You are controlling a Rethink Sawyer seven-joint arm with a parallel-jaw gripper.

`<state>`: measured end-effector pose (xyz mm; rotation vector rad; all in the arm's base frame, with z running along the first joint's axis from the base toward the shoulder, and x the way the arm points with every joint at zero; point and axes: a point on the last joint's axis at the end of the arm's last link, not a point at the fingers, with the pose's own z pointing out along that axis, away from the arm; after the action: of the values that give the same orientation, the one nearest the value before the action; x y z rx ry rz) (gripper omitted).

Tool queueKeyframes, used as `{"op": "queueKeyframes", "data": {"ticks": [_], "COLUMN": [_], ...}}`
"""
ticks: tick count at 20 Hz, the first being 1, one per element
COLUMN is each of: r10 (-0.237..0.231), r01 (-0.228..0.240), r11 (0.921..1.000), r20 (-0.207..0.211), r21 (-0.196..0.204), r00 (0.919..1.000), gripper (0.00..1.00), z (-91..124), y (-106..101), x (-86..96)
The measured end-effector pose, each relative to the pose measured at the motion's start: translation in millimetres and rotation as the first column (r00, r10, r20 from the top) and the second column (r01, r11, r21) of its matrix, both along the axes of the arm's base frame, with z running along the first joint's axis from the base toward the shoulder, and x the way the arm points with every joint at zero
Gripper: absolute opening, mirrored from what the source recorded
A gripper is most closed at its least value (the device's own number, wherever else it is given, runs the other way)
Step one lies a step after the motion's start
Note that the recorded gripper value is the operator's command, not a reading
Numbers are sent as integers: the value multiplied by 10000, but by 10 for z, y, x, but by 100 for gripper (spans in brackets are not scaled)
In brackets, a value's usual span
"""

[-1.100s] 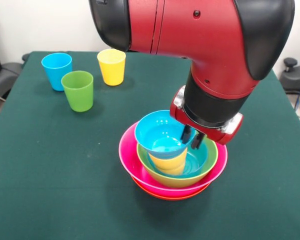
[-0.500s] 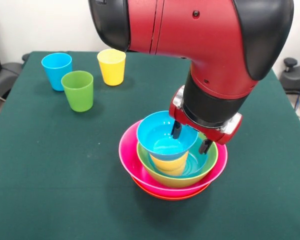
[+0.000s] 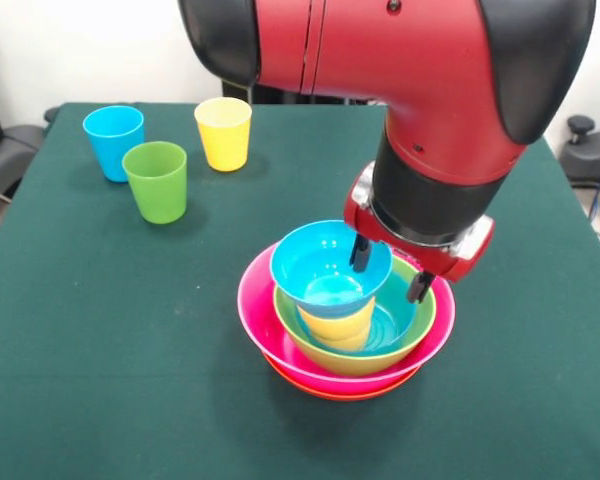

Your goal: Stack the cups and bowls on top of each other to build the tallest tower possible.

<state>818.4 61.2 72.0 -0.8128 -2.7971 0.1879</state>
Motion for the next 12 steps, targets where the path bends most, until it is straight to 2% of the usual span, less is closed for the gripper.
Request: {"op": "queueKeyframes", "data": {"ticks": [8, 12], "r10": [6, 64], "r01": [-6, -70], "r11": [9999, 9998], "r20": [29, 348], "r21": [151, 162], "r00": [10000, 9994], "gripper": [100, 100], "z": [319, 565], "y": [51, 77], "x": [-72, -157]}}
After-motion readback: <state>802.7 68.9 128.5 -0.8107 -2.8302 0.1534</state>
